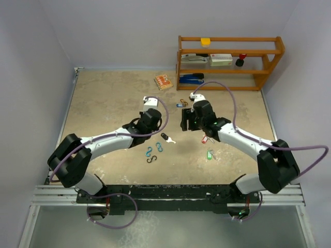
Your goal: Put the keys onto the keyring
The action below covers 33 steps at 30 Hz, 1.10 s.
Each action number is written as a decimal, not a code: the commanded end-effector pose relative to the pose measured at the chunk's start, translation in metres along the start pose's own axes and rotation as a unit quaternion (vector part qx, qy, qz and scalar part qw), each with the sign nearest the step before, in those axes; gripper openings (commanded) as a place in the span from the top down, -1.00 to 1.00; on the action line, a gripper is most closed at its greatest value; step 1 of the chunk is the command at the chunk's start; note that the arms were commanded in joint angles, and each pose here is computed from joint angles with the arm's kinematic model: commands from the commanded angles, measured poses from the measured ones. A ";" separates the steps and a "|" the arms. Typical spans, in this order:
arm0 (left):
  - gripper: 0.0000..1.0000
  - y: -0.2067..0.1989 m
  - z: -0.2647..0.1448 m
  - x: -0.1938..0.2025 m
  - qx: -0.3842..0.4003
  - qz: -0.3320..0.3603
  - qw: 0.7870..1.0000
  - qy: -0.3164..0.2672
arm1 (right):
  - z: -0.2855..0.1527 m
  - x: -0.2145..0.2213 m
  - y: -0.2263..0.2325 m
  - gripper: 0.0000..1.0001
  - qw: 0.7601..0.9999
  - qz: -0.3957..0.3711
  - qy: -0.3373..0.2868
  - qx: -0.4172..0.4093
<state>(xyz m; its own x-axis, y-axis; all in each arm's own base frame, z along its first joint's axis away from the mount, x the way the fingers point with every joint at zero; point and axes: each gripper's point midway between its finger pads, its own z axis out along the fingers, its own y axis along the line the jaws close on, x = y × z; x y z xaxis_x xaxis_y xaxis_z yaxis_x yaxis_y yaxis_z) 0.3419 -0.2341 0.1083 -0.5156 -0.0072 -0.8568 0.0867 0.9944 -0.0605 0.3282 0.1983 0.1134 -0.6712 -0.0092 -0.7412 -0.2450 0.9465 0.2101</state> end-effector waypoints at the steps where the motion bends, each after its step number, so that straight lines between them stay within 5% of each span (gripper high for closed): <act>1: 1.00 0.019 -0.011 -0.006 -0.010 0.014 1.000 -0.013 | 0.011 0.022 0.037 -0.36 0.998 -0.047 0.028 -0.034; 14: 1.00 0.053 -0.030 0.009 -0.030 0.000 0.999 -0.014 | 0.038 0.038 0.099 -0.29 0.993 -0.102 0.054 -0.025; 33: 1.00 0.075 -0.040 0.010 -0.039 -0.010 0.999 -0.019 | 0.060 0.058 0.096 -0.05 0.988 -0.111 0.094 0.055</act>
<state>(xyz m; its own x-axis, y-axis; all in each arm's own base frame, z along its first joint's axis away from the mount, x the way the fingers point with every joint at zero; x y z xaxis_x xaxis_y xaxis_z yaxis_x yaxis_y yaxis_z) 0.3055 -0.1593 0.1070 -0.5092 -0.0137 -0.8606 0.0193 0.9994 -0.0273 0.3005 0.3072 0.0384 -0.7308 -0.3143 -0.6059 -0.3807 0.9245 -0.0204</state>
